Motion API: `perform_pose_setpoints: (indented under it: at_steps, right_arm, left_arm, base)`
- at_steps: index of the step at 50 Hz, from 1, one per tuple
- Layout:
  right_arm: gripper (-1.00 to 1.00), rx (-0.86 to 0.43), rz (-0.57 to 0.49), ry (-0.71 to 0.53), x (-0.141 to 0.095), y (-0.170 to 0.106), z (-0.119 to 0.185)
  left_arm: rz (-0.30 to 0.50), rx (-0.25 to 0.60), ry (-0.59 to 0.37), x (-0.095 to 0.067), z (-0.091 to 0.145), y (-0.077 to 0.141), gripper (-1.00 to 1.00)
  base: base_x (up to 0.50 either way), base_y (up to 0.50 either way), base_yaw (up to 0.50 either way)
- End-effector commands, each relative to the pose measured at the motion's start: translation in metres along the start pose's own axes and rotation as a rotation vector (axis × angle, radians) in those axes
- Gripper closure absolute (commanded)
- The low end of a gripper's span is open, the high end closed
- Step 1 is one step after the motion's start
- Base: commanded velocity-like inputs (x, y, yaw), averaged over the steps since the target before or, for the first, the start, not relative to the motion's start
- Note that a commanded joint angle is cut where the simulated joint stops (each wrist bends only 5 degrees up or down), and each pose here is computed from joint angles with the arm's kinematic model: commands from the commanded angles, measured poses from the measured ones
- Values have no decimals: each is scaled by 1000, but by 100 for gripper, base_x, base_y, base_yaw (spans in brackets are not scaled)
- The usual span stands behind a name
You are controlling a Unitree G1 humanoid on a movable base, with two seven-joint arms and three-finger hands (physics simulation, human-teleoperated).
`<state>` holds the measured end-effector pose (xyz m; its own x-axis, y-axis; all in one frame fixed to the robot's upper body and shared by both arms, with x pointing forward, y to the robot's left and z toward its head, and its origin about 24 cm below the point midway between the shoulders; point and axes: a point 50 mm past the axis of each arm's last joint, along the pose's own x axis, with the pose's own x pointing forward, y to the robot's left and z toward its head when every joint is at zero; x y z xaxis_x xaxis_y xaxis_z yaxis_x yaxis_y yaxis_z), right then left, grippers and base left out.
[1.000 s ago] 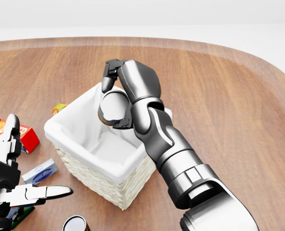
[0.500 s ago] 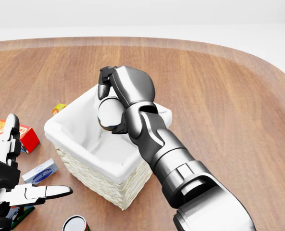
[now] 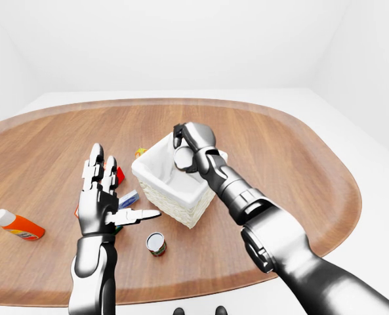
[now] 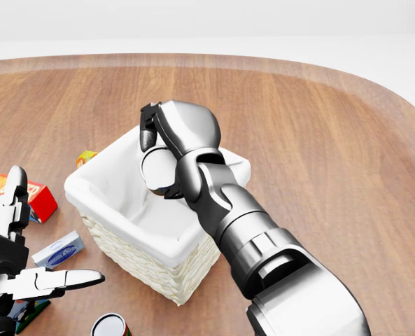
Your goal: Pick up the alphabet soup, and put it in the basket.
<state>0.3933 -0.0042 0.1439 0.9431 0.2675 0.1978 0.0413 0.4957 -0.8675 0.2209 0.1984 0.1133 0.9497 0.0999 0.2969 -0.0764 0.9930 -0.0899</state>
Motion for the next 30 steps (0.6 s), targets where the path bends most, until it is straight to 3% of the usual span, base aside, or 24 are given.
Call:
perform_pose_setpoints:
  at_steps: [1,15,30]
  right_arm:
    - [100,48,31,24,2,-2,0]
    - [100,77,102,77,0,4,-7]
    - [100,71,108,85,-2,7,-9]
  left_arm:
    - [1,0,1,0,-1,0,-100]
    - [1,0,3,1,-1,0,-100]
    - [2,1,4,1,-2,0,-100]
  base:
    - [0,0,0]
    - [0,0,0]
    - [0,0,0]
